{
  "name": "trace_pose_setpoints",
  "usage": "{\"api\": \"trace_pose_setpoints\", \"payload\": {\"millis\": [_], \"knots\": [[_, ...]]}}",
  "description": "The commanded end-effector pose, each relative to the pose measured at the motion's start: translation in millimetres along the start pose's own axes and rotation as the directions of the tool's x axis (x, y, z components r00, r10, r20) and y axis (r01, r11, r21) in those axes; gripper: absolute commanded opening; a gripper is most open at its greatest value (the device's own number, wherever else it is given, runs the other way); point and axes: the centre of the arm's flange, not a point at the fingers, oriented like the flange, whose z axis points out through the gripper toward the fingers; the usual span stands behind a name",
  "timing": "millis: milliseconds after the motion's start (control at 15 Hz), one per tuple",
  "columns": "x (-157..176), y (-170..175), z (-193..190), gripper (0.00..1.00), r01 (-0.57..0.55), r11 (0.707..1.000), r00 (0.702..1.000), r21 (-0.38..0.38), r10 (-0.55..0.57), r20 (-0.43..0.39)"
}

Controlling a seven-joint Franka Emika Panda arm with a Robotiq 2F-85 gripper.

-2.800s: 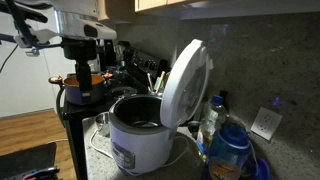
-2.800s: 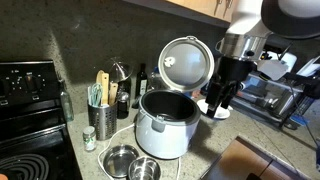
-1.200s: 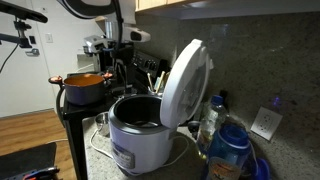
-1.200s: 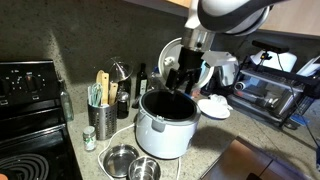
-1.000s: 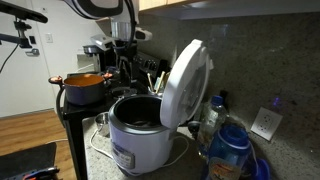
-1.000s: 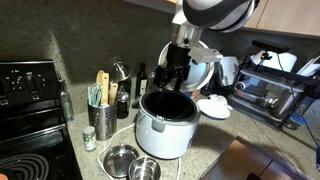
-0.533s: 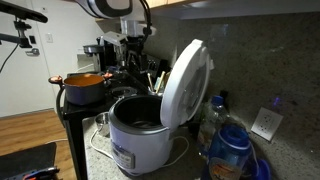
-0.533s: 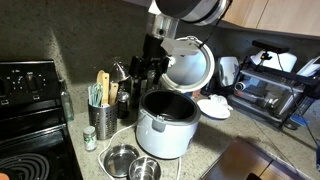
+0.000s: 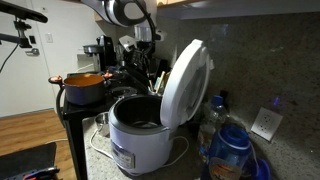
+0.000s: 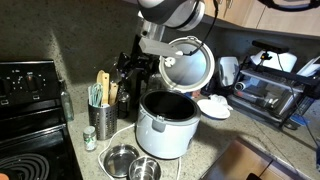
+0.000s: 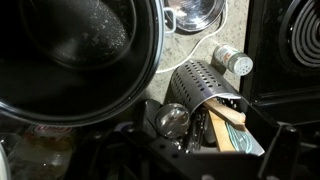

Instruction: Get a wooden spoon from the rack, use it to stir in the cooker, and then put it back on the rack

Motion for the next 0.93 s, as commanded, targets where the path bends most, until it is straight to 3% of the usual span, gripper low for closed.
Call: {"api": "trace_pose_setpoints", "payload": {"millis": [0, 267, 467, 667, 867], "knots": [[0, 0, -1, 1.0, 0.0, 1.0, 1.0, 0.0, 0.0, -0.002], [-1, -16, 1, 1.0, -0.094, 0.995, 0.995, -0.037, 0.092, -0.04], [-11, -40, -2, 1.0, -0.212, 0.977, 0.973, -0.035, 0.208, -0.099], [-17, -62, -1, 1.0, -0.355, 0.934, 0.923, -0.032, 0.345, -0.169], [-22, -67, 8, 1.0, -0.501, 0.864, 0.848, -0.047, 0.479, -0.227]]}}
